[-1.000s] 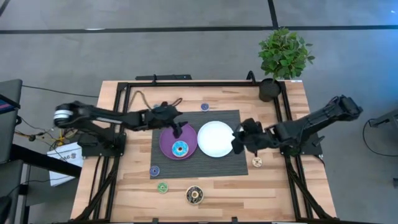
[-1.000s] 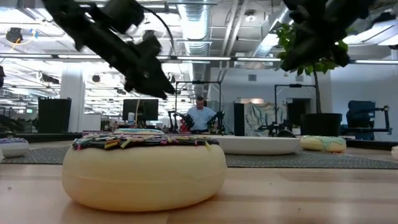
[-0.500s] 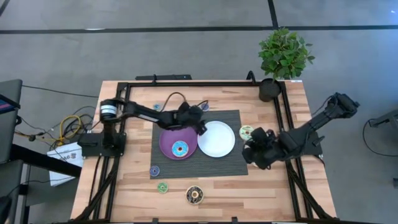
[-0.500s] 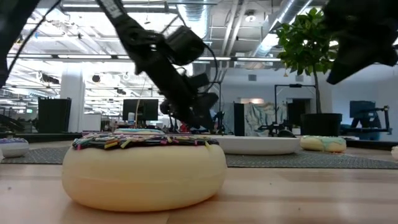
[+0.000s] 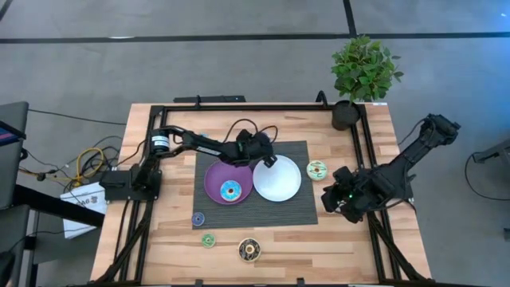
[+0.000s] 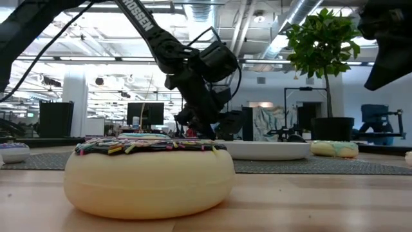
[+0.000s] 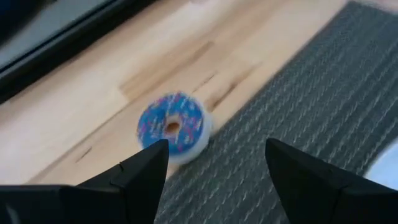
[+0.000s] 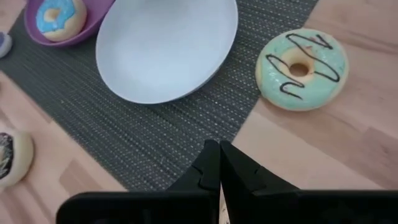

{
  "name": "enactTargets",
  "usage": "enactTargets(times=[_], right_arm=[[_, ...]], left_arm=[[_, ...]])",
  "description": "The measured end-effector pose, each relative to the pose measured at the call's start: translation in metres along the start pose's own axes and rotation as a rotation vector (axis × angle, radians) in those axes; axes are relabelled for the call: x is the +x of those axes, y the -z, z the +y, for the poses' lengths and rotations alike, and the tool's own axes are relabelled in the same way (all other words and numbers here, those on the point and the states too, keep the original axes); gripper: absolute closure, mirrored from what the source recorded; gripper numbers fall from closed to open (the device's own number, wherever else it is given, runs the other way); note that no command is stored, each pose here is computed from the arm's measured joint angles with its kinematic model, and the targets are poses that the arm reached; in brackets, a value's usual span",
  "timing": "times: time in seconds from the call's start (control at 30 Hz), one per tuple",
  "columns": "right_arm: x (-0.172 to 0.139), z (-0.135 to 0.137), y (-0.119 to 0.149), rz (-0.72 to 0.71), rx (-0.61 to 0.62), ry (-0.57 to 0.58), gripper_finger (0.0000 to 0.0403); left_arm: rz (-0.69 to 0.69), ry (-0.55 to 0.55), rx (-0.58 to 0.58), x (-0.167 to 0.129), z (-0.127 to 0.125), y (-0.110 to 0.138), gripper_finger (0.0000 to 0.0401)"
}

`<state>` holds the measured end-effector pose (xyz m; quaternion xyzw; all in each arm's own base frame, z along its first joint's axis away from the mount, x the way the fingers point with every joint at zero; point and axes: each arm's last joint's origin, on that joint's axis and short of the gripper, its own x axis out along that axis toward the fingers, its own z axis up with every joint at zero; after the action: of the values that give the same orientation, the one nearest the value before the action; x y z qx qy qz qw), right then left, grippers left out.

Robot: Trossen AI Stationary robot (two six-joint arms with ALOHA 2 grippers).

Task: Pick & Place donuts
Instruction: Put the small dark blue donut on the white plate

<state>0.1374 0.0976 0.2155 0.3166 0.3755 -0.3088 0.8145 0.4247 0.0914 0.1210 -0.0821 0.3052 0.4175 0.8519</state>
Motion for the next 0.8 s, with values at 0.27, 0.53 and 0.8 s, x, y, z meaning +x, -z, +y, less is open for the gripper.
enactTargets(times=[0.27, 0.53, 0.8], right_arm=[[-0.006, -0.007, -0.002, 0.001, 0.004, -0.02, 0.0403], [-0.009, -0.01, -0.005, -0.012, -0.001, -0.022, 0.0403], [-0.008, -0.01, -0.006, -0.031, -0.001, -0.02, 0.0403]], left_arm=[[0.012, -0.004, -0.151, 0.014, 0.019, -0.01, 0.0138], [0.054, 0.052, -0.226, 0.022, 0.031, -0.014, 0.0138], [0.061, 0.067, -0.228, 0.023, 0.031, -0.014, 0.0138]])
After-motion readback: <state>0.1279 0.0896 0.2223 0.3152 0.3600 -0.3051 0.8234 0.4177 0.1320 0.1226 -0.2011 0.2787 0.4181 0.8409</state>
